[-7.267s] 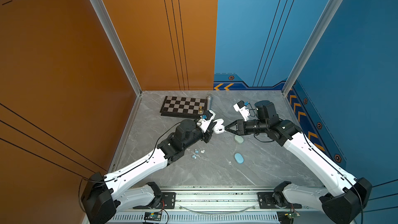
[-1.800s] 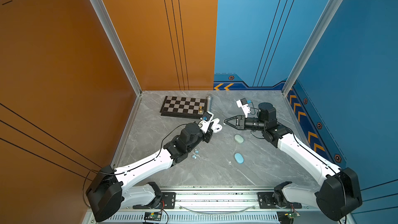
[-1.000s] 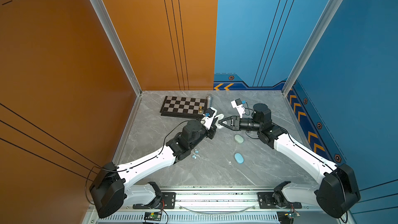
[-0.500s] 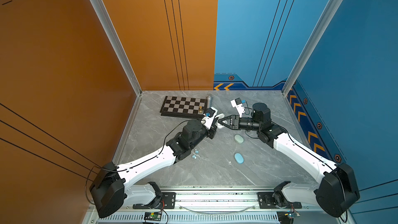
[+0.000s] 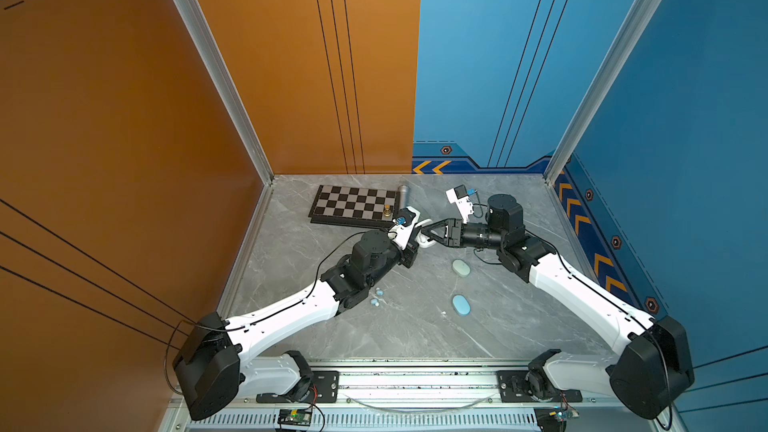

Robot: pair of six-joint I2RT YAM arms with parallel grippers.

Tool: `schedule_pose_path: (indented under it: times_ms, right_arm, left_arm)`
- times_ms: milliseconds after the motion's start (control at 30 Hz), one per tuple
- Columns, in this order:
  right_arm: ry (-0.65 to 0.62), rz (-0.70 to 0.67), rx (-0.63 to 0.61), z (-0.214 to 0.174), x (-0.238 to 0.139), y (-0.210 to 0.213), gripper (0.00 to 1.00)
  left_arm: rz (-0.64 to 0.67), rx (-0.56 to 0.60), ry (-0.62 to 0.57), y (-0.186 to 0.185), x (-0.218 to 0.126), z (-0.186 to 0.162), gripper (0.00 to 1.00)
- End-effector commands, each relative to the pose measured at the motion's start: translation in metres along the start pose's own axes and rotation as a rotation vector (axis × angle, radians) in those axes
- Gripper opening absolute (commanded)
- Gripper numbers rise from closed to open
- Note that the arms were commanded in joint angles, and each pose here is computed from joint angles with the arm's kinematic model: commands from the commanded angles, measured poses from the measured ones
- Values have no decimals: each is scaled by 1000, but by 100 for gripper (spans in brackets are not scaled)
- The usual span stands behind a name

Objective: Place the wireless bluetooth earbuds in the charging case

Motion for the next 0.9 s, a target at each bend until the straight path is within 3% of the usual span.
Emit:
schedule_pose_path:
  times_ms: [0,167,267,433,633,867]
  right_arm:
    - [-54,29,-98,13,-18,34,34]
    - [-98,15,-104,22,-39,43,35]
    - [-194,-75,-62,33,-58,27,34]
    - [-385,-360,187,43,-90,-43,33]
    - [-495,-688,455,11,-117,-126,35]
    - [-527,-795,593,-10,-124,-163,35]
  left_arm:
    - [12,36,-25,1,-3,7,0]
    - [-1,72,-2,-3,1,-3,0]
    - [-59,93,2,-14,6,-7,0]
    - [-91,108,36,-30,20,-30,0]
    - [43,67,109,-31,38,-75,0]
    - [230,15,204,-25,48,-121,0]
Point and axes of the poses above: each gripper's point midway between its finger pads, its own x axis out along the fingers, its own y axis along the line the jaws close on, z = x × y, the point moved 2 cm from there along -x, back along the fingers, and after that the axes turned 12 degrees about x, right-handed, at the moved point
